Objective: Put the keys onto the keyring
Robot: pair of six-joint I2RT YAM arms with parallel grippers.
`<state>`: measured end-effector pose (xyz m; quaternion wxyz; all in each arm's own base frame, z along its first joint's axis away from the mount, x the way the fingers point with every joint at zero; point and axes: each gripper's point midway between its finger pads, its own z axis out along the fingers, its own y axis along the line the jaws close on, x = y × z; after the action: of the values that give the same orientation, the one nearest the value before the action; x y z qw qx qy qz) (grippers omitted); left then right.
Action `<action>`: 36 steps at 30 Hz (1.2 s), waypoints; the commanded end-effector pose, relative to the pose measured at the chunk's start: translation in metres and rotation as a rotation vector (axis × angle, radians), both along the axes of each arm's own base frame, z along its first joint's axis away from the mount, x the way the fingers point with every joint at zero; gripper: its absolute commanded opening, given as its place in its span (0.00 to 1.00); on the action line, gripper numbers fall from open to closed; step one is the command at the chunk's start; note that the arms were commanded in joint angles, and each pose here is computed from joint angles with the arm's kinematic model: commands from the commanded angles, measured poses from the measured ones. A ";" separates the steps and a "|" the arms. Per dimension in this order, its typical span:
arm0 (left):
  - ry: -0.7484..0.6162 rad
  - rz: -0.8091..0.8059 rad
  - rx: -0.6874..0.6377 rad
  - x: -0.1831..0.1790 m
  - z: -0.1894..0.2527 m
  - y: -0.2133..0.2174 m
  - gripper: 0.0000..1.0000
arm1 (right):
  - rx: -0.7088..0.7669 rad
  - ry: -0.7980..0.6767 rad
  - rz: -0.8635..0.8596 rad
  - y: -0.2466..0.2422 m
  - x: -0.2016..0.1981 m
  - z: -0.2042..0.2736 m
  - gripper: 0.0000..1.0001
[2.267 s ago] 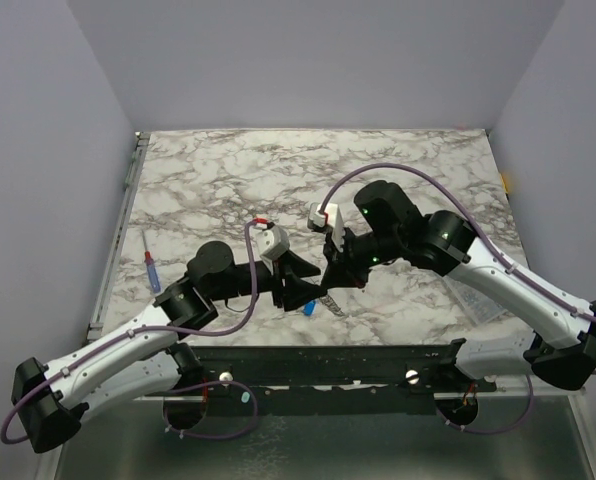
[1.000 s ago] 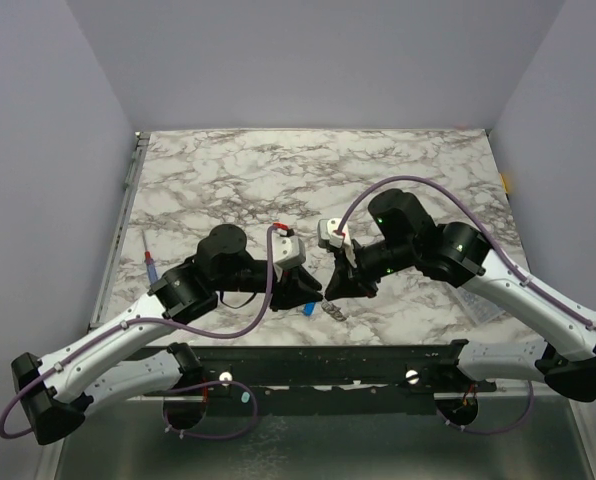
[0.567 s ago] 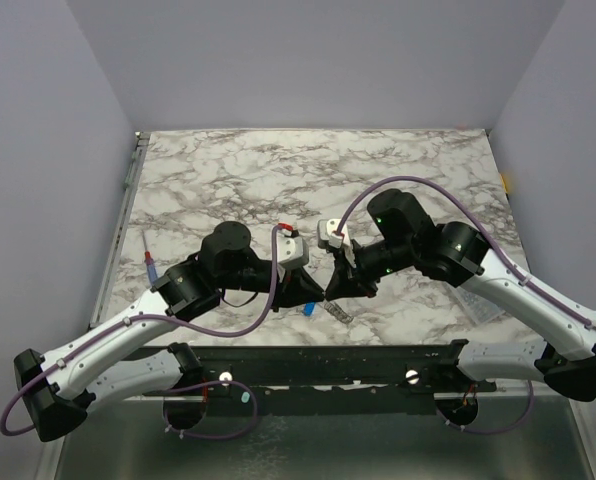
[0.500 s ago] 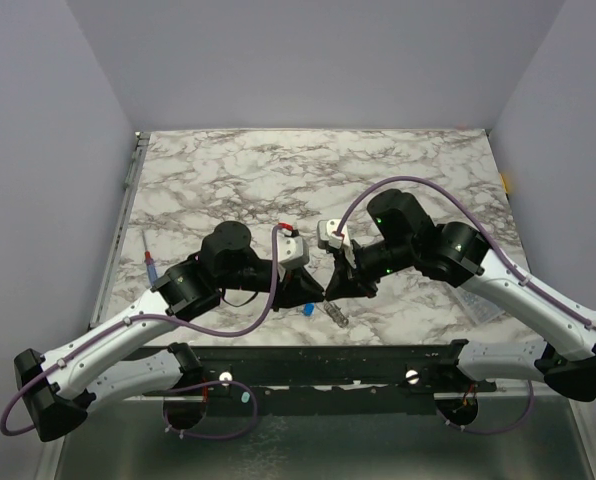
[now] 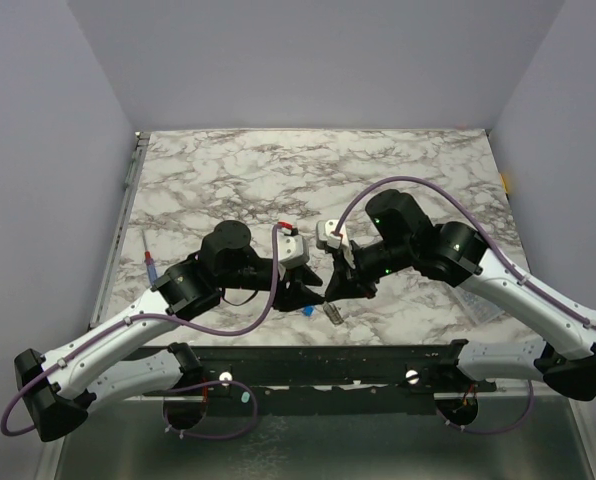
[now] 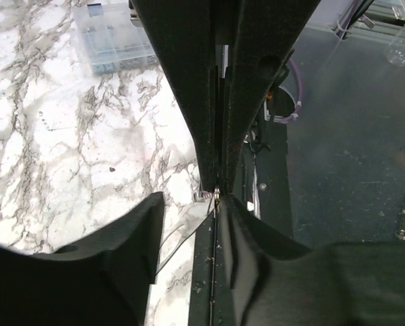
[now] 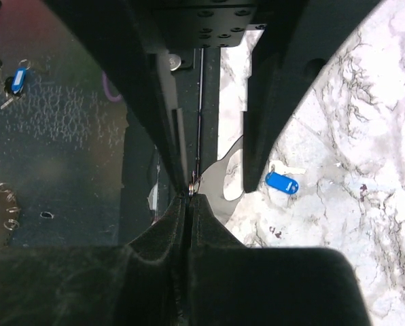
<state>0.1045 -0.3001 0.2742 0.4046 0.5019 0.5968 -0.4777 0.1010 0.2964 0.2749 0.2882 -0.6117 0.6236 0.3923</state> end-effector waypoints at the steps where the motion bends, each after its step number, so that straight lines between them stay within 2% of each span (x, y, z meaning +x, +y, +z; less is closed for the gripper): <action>1: -0.035 -0.001 -0.042 -0.001 0.019 0.001 0.53 | -0.021 0.015 0.007 0.003 -0.001 -0.008 0.01; 5: -0.037 -0.002 -0.045 -0.003 0.019 0.002 0.57 | -0.028 0.014 0.003 0.003 0.000 -0.010 0.01; 10: -0.041 0.015 -0.042 0.000 0.018 0.003 0.43 | -0.025 0.007 -0.001 0.002 0.001 -0.008 0.01; 21: -0.007 0.009 -0.002 0.003 0.000 -0.001 0.39 | -0.016 -0.011 -0.004 0.002 0.002 -0.006 0.01; 26: 0.012 -0.002 0.017 0.005 -0.009 -0.007 0.27 | -0.010 -0.016 -0.001 0.001 0.002 -0.004 0.01; 30: 0.027 0.023 0.000 0.009 -0.006 -0.010 0.00 | -0.013 -0.009 0.002 0.002 0.001 -0.005 0.01; 36: 0.003 0.056 -0.052 0.011 0.004 -0.007 0.00 | -0.002 -0.024 -0.002 0.003 0.004 -0.004 0.01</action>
<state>0.1065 -0.3057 0.2671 0.3896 0.4921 0.6086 -0.4854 0.1082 0.2919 0.2589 0.2746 -0.6099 0.6467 0.3666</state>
